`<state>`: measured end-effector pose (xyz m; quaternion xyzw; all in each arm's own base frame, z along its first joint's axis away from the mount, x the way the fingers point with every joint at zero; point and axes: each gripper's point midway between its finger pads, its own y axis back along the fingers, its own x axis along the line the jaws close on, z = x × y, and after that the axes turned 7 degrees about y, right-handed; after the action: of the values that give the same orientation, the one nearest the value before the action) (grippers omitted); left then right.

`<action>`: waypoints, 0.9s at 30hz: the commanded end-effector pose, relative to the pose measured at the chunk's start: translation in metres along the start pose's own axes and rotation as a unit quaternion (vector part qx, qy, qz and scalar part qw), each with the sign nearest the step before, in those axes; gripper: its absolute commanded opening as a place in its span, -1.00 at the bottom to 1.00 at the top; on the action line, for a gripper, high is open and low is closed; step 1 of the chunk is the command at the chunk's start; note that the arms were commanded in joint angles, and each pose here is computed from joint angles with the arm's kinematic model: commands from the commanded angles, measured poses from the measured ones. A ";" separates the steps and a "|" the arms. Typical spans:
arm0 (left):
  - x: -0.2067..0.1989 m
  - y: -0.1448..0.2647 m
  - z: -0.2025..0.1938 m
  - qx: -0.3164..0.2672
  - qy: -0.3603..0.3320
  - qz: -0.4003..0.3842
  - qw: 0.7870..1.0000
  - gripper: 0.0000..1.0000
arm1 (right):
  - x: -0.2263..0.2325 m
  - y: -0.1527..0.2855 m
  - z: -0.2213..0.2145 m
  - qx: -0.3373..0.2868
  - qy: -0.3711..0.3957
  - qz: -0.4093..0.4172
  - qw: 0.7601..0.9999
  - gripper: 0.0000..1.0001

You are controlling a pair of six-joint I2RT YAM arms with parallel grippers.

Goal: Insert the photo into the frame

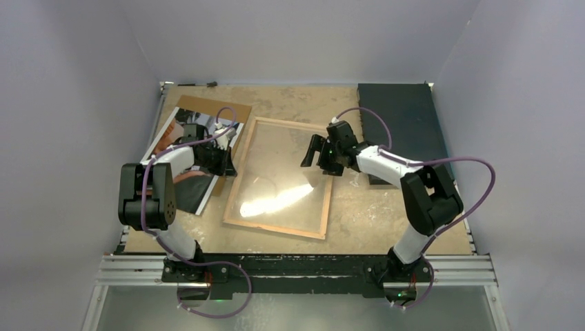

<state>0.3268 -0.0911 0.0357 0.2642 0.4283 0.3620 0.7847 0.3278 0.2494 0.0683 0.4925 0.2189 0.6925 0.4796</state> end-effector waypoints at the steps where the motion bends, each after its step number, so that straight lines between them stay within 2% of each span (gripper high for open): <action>1: -0.006 0.001 -0.007 0.011 -0.013 -0.006 1.000 -1.00 | 0.013 -0.002 0.015 -0.007 0.022 0.006 1.000 0.85; 7: -0.006 0.001 -0.007 0.011 -0.013 -0.008 1.000 -1.00 | 0.017 -0.005 0.021 -0.014 0.011 0.008 1.000 0.65; 13: -0.006 0.001 -0.007 0.012 -0.014 -0.008 1.000 -1.00 | 0.024 -0.003 0.029 -0.026 0.014 0.012 0.999 0.78; 20: -0.007 0.002 -0.006 0.009 -0.013 -0.010 1.000 -1.00 | 0.011 -0.013 0.024 -0.001 0.032 -0.064 0.997 0.88; 27: -0.007 0.002 -0.007 0.010 -0.016 -0.009 1.000 -1.00 | -0.007 -0.014 0.021 -0.002 0.040 -0.112 0.993 0.94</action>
<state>0.3264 -0.0901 0.0358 0.2664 0.4272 0.3635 0.7839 0.3492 0.2509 0.0586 0.4579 0.2766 0.6605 0.5269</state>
